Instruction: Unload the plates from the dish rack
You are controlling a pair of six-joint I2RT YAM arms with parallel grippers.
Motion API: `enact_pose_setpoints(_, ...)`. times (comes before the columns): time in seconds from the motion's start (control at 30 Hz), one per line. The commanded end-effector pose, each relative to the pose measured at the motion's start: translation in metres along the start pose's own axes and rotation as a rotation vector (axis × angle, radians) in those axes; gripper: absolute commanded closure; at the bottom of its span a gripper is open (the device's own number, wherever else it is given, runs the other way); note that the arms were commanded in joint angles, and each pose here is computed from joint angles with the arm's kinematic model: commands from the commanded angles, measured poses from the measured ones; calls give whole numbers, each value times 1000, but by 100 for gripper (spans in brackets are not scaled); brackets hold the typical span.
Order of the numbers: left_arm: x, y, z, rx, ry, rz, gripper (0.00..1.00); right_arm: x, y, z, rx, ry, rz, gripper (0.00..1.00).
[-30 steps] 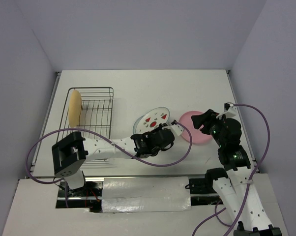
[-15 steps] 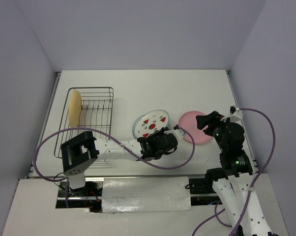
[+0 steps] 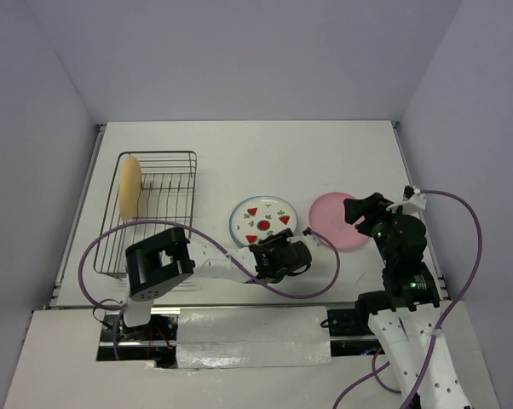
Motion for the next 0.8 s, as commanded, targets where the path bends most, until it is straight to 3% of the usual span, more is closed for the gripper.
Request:
enact_pose_setpoints(0.0,1,-8,-8,-23,67,4,53,-12,7,9,-11,-3,-54,31)
enact_pose_setpoints(0.2,7,-4,-9,-28,115,17,48,-11,5,8,-8,-1,-47,31)
enact_pose_setpoints(0.47,9,3,-6,-1,114,58,31,-12,7,8,-18,3,-56,31)
enact_pose_setpoints(0.77,-7,17,2,151,207,71,29,-12,5,9,-18,9,-43,31)
Point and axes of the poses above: each gripper's point midway between its finger pads, its own y axis back along the fingers, its own z axis along the line the jaws close on, x = y × z, the point moved 10 cm from there along y, back along the fingers, and after that the axes turned 12 degrees about -y, right-handed, at the moved point
